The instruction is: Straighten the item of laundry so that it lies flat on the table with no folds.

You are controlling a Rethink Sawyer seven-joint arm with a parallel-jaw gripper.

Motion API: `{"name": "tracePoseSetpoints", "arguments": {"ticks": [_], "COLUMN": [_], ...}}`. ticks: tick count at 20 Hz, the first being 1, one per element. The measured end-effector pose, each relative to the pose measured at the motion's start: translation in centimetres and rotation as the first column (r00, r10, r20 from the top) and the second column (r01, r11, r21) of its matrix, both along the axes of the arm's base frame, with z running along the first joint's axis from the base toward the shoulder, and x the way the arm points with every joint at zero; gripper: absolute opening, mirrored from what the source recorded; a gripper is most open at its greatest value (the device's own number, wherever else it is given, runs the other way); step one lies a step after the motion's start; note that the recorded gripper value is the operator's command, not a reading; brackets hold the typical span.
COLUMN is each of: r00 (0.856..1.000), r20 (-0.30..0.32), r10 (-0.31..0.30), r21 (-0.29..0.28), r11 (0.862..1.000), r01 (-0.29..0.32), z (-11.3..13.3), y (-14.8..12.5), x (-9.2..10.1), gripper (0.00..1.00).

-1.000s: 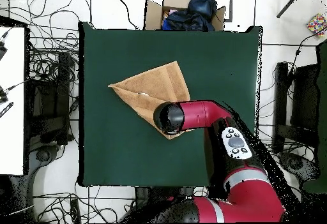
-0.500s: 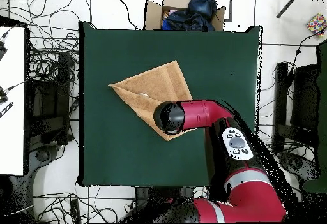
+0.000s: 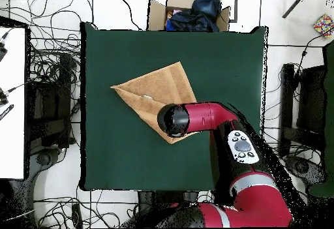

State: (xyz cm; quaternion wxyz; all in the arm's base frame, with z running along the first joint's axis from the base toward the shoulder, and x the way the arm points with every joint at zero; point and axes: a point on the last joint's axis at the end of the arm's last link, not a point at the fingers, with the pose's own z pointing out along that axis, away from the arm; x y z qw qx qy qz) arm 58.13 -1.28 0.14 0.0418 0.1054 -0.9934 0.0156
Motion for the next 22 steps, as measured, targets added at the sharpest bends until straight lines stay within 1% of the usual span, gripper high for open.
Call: {"name": "tracePoseSetpoints", "arguments": {"ticks": [13,22], "r00": [1.0,1.0], "r20": [-0.001,-0.003], "r10": [0.001,0.022], "r21": [0.0,0.002], "r11": [1.0,1.0], "r01": [-0.001,-0.022], "z": [0.0,-0.2], "y": [0.0,1.3], "x": [0.0,-0.1], "gripper": [1.0,1.0]}}
